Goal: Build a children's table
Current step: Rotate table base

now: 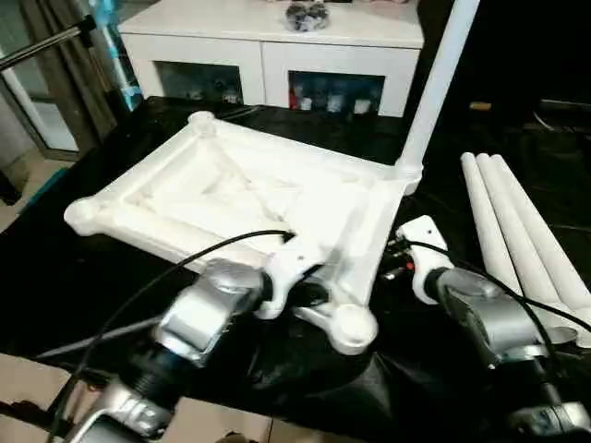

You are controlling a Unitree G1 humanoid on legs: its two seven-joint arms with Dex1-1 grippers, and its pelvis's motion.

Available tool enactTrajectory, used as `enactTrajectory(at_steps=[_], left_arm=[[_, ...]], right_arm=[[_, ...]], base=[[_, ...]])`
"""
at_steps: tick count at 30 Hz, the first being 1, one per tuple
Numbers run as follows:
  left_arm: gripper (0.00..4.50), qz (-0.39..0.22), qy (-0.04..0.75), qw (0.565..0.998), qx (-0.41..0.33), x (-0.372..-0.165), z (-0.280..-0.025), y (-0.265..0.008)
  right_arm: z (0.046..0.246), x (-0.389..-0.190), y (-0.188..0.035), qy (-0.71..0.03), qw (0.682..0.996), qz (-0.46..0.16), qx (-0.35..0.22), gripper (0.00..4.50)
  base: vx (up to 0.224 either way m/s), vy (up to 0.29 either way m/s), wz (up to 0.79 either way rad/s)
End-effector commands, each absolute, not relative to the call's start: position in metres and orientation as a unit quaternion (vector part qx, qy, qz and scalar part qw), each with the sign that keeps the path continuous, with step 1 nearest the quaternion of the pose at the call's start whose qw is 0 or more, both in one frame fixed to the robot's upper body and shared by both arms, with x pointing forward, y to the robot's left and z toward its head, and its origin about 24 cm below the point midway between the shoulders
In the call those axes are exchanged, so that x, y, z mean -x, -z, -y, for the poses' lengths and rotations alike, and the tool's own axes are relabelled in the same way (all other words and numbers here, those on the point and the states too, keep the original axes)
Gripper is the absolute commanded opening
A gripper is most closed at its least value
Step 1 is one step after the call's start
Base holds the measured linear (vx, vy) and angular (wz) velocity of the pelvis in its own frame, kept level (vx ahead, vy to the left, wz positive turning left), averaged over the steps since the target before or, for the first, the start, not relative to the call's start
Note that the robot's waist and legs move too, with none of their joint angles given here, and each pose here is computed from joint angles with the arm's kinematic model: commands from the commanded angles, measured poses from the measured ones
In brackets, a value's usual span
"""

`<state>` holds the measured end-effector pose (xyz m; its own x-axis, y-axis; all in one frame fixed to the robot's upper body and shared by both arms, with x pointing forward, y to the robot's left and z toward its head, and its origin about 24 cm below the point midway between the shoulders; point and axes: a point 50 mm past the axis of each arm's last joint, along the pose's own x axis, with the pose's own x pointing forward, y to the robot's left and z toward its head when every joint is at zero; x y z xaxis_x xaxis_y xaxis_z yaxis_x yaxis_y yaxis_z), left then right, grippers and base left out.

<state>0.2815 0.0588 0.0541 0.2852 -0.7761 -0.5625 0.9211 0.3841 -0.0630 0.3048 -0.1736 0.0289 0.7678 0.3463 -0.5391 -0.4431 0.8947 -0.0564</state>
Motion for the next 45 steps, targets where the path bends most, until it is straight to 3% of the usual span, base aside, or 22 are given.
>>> enactTrajectory(at_steps=[1,6,13,15,22,23,25,27,32,37,45], left_arm=[[0.00,-0.237,0.569,0.777,-0.132,-0.276,-0.041,-0.060],[0.00,-0.209,0.570,0.787,-0.110,-0.280,-0.036,-0.068],[0.00,-0.149,0.563,0.803,-0.126,-0.291,-0.057,-0.093],[0.33,-0.150,0.567,0.800,-0.126,-0.291,-0.061,-0.095],[0.83,-0.216,0.541,0.754,-0.303,-0.306,-0.119,-0.078],[0.31,-0.220,0.542,0.750,-0.310,-0.307,-0.122,-0.076],[0.36,-0.237,0.547,0.737,-0.318,-0.309,-0.127,-0.067],[0.10,-0.245,0.547,0.727,-0.336,-0.312,-0.129,-0.060],[0.10,-0.255,0.560,0.702,-0.359,-0.316,-0.127,-0.046],[0.10,-0.296,0.622,0.652,-0.316,-0.303,-0.123,-0.045],[0.10,-0.261,0.688,0.634,-0.236,-0.293,-0.096,-0.058]], right_arm=[[0.169,-0.302,-0.026,-0.220,0.932,-0.275,0.084,0.03],[0.173,-0.302,-0.027,-0.210,0.934,-0.276,0.089,0.03],[0.179,-0.303,-0.029,-0.205,0.934,-0.276,0.101,0.03],[0.180,-0.303,-0.029,-0.204,0.934,-0.275,0.101,0.00],[0.183,-0.308,-0.030,-0.202,0.934,-0.275,0.107,0.00],[0.183,-0.308,-0.030,-0.202,0.934,-0.275,0.107,0.00],[0.182,-0.310,-0.031,-0.204,0.934,-0.273,0.109,0.00],[0.181,-0.311,-0.031,-0.206,0.934,-0.272,0.111,0.00],[0.180,-0.315,-0.032,-0.212,0.933,-0.266,0.115,0.00],[0.182,-0.317,-0.032,-0.214,0.932,-0.265,0.123,0.00],[0.186,-0.323,-0.034,-0.214,0.932,-0.261,0.132,0.00]], base=[[0.000,0.000,0.00],[0.000,0.000,0.00],[0.000,0.000,0.00],[0.000,0.000,0.00],[0.000,0.000,0.00],[0.000,0.000,0.00],[0.000,0.000,0.00],[0.000,0.000,0.00],[0.000,0.000,0.00],[0.000,0.000,0.00],[0.000,0.000,0.00]])
